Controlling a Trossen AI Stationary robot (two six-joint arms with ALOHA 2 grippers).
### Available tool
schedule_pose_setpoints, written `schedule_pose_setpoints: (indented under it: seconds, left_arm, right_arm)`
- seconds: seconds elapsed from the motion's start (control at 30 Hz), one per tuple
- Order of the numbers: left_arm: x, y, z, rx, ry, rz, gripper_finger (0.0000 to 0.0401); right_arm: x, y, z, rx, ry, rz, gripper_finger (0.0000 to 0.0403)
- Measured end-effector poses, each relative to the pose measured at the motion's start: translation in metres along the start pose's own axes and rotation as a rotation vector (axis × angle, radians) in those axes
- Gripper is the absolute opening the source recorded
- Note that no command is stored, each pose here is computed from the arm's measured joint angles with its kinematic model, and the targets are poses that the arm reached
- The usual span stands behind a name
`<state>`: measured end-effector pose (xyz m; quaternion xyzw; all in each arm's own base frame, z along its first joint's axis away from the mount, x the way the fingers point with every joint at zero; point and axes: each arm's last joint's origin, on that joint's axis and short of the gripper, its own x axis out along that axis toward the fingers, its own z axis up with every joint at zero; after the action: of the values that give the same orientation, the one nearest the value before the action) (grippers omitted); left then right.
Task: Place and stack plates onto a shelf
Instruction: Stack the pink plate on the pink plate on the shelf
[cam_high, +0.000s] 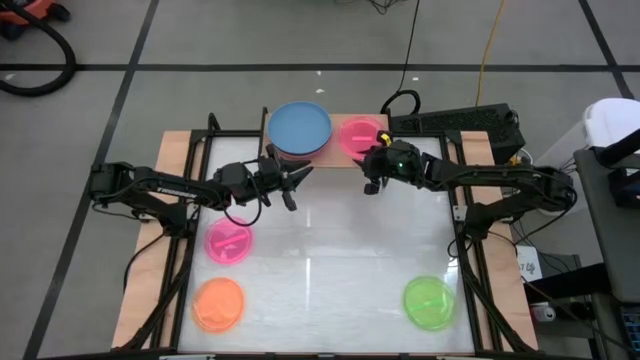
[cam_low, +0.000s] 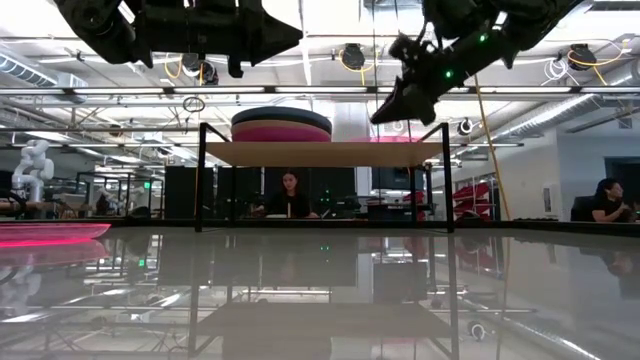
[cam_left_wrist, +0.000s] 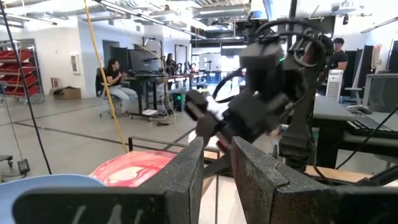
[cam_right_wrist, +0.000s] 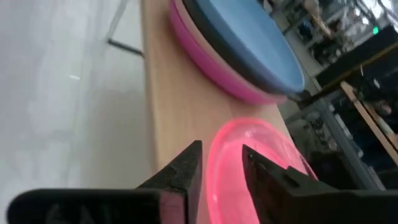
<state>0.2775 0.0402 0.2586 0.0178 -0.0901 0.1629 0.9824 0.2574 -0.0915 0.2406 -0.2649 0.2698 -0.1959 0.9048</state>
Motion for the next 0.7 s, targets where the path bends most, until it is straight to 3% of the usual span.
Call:
schedule_pose_setpoints:
  seconds: [0.23, 0.37, 0.53, 0.7]
  left_arm:
    - [0.000, 0.000, -0.004, 0.036, 0.045, -0.002, 0.0088]
    - [0.000, 0.000, -0.008, 0.044, 0.086, -0.004, 0.0088]
    - [-0.001, 0.000, -0.017, 0.037, 0.174, 0.005, 0.0088]
    - [-0.006, -0.010, -0.028, 0.061, 0.332, 0.188, 0.0088]
  right_arm:
    - [-0.029, 0.015, 0.029, -0.052, -0.087, -0.090, 0.0120]
    - [-0.047, 0.024, 0.040, 0.017, -0.148, -0.043, 0.0117]
    - [-0.060, 0.040, 0.038, -0.001, -0.094, 0.052, 0.0109]
    - [-0.066, 0.054, 0.035, 0.006, -0.042, 0.124, 0.0105]
